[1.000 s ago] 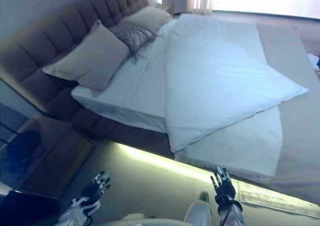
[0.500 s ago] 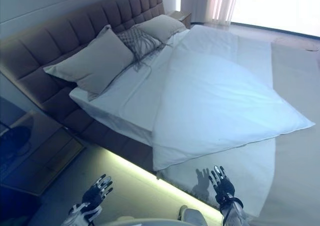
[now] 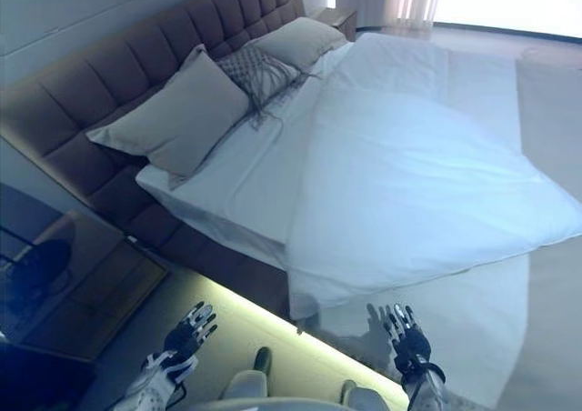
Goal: Make the bed neatly
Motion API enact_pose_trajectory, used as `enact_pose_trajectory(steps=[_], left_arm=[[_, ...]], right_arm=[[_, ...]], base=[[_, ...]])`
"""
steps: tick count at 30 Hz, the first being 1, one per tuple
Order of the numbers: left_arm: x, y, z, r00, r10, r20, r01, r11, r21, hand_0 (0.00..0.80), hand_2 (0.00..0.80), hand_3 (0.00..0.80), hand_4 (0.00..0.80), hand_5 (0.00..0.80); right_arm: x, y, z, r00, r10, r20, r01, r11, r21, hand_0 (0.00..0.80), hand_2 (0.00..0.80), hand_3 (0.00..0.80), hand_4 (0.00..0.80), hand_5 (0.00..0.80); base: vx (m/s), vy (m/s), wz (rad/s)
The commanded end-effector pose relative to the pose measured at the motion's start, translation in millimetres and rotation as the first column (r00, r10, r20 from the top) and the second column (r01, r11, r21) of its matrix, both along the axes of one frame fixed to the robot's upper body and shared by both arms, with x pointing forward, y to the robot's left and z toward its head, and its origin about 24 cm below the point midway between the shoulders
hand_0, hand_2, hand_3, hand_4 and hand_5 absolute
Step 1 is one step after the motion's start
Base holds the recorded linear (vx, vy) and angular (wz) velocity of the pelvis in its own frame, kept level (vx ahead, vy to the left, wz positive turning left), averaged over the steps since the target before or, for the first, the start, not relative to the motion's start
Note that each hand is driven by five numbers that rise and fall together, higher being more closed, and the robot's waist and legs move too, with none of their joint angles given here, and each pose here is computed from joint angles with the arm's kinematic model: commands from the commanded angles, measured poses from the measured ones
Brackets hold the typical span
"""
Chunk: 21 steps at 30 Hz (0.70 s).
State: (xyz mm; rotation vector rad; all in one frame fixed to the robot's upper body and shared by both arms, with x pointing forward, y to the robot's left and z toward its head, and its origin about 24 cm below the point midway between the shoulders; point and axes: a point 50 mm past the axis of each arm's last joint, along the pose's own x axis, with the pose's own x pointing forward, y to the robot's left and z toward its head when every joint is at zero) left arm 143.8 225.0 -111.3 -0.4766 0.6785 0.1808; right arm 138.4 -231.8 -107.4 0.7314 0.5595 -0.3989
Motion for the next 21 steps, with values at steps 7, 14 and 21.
enact_pose_trajectory(steps=[7, 14, 21], left_arm=[[23.7, 21.2, 25.2, 0.995, -0.024, 0.097, 0.012, 0.993, 0.120, 0.000, 0.000, 0.000, 0.000, 0.000], [26.9, 34.5, 32.5, 0.993, -0.018, 0.119, 0.002, 0.991, 0.135, 0.000, 0.000, 0.000, 0.000, 0.000], [21.0, 39.8, 28.0, 0.994, -0.008, 0.106, -0.010, 0.985, 0.170, 0.000, 0.000, 0.000, 0.000, 0.000]], right_arm=[[16.1, 17.6, 12.4, 0.996, -0.058, 0.064, 0.057, 0.998, 0.024, 0.000, 0.000, 0.000, 0.000, 0.000], [3.2, 16.2, 0.9, 0.988, -0.150, 0.021, 0.148, 0.985, 0.083, 0.000, 0.000, 0.000, 0.000, 0.000], [9.6, -3.9, 2.9, 0.959, -0.285, 0.012, 0.283, 0.956, 0.082, 0.000, 0.000, 0.000, 0.000, 0.000]], base=[[0.340, 0.222, -0.57], [0.214, 0.178, -0.15], [0.196, 0.279, 0.17]])
